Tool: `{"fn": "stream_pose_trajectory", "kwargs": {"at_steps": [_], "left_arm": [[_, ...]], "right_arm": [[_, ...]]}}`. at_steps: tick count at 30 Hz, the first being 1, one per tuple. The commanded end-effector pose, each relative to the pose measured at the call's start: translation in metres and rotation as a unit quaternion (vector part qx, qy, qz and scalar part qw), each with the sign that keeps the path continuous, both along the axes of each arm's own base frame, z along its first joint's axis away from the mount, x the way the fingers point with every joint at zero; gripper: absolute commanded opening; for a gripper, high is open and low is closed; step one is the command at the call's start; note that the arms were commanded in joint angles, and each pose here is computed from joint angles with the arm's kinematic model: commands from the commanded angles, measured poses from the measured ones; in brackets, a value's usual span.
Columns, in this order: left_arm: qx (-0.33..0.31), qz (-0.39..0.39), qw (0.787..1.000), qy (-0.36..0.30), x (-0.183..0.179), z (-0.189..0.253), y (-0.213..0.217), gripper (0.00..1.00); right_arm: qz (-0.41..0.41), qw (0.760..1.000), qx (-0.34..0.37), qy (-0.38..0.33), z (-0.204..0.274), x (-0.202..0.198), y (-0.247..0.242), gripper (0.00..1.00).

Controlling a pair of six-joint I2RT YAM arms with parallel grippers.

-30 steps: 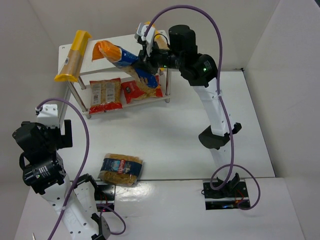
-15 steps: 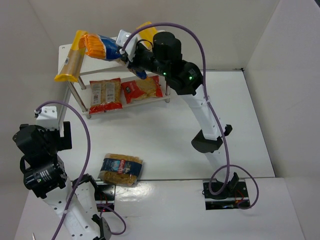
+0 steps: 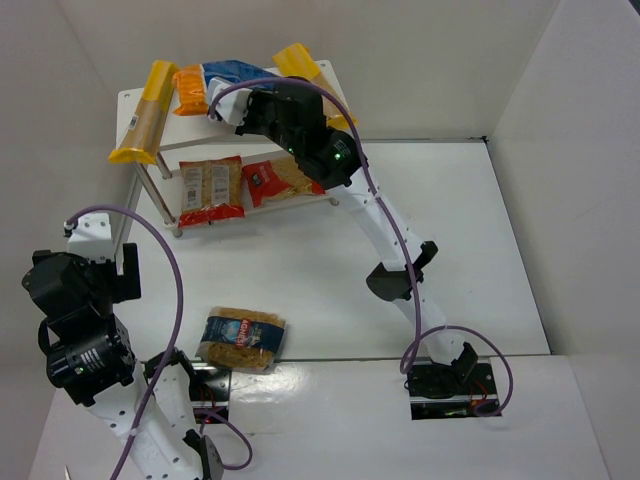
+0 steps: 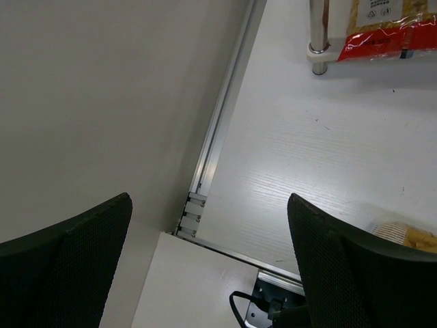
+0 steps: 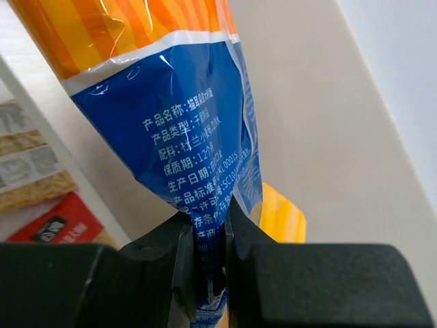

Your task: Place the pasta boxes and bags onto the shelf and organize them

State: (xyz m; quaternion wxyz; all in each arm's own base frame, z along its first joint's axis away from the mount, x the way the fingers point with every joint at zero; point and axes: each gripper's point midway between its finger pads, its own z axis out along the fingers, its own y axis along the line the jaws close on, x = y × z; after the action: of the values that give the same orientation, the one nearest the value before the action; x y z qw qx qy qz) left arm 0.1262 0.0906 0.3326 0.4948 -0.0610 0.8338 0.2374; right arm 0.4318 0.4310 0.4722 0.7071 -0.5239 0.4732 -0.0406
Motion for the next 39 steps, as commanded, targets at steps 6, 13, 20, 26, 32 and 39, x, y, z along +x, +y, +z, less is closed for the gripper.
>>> {"fn": "stream_pose_trajectory", "kwargs": {"at_steps": [6, 13, 20, 26, 32, 39], "left_arm": [[0.004, 0.018, 1.000, -0.026, -0.003, 0.015, 0.002, 1.00], [0.008, 0.022, 0.999, -0.029, -0.005, 0.016, 0.002, 1.00], [0.005, 0.024, 0.999, -0.031, -0.005, 0.016, 0.002, 1.00], [0.007, 0.023, 0.999, -0.035, -0.004, 0.018, 0.002, 1.00], [0.011, 0.028, 0.999, -0.038, -0.004, 0.020, 0.004, 1.00], [0.011, 0.022, 0.999, -0.032, 0.000, 0.017, 0.006, 1.00]], "right_arm": [[-0.032, 0.982, 0.087, -0.166, 0.107, -0.012, -0.028, 0.00], [-0.003, 0.987, 0.057, -0.148, 0.080, -0.007, -0.007, 0.00], [0.021, 0.989, 0.039, -0.142, 0.064, -0.005, 0.007, 0.05], [0.022, 0.990, 0.038, -0.136, 0.059, -0.003, 0.010, 0.21], [0.014, 0.992, 0.025, -0.122, 0.040, 0.007, 0.016, 0.45], [0.016, 0.995, 0.017, -0.093, 0.022, 0.010, 0.020, 0.74]]}}
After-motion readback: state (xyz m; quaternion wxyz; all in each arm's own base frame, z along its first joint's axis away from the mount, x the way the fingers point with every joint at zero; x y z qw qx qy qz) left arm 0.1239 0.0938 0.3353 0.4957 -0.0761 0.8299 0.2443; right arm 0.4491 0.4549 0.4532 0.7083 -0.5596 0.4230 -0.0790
